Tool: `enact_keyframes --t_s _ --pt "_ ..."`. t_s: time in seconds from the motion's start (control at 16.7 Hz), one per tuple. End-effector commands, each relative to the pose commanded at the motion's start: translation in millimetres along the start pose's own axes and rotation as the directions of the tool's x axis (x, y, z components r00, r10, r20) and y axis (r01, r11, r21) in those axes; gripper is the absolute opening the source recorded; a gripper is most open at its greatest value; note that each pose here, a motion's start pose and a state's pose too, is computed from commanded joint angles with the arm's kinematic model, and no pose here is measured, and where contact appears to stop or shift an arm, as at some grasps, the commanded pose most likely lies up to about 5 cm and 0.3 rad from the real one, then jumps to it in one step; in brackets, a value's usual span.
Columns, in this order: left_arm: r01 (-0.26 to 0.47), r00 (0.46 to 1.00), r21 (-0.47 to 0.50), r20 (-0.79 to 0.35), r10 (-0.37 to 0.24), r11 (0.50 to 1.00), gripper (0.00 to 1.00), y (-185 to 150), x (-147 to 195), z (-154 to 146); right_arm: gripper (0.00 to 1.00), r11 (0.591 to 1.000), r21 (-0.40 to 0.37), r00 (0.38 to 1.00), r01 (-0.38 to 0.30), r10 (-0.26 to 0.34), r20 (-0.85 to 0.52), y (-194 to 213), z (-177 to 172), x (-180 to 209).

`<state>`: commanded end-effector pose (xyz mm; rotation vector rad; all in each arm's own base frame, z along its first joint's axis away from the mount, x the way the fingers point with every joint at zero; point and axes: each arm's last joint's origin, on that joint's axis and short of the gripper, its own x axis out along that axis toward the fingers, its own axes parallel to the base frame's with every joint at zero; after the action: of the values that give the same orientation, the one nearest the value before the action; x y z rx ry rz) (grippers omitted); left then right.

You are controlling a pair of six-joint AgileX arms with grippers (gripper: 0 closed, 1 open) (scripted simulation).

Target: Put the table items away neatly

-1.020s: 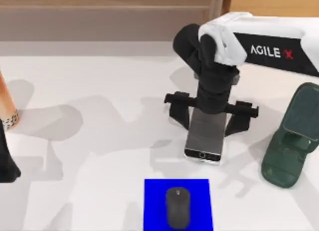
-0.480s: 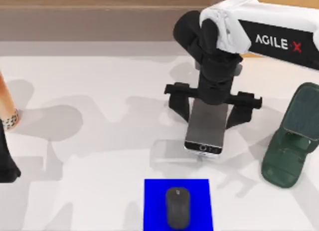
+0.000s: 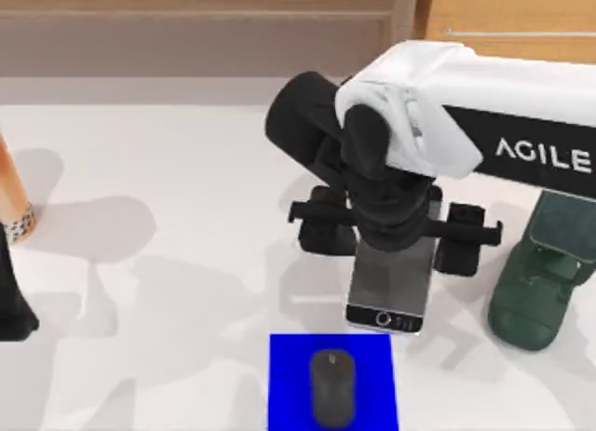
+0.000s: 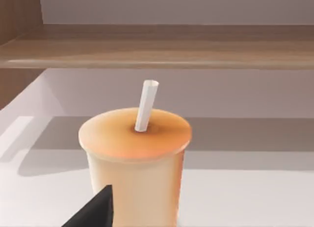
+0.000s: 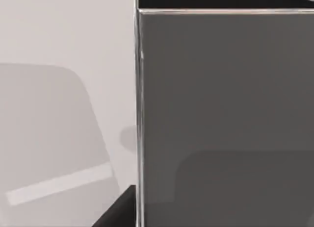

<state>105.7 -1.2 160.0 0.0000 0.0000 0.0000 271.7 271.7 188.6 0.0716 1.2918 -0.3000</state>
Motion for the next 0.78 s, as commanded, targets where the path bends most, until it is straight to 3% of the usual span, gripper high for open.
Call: enact_keyframes --t_s 0.3,0.78 --pt "0.000 1.000 0.000 0.000 0.000 1.000 1.00 0.0 0.0 0.0 0.00 0.997 0.081 0.925 -0.013 -0.019 0.379 -50.7 -56.6 -53.9" --pt "0.000 1.000 0.000 0.000 0.000 1.000 1.00 0.0 0.0 0.0 0.00 0.976 0.216 0.717 -0.013 -0.141 0.682 -113.1 -80.9 -54.3"
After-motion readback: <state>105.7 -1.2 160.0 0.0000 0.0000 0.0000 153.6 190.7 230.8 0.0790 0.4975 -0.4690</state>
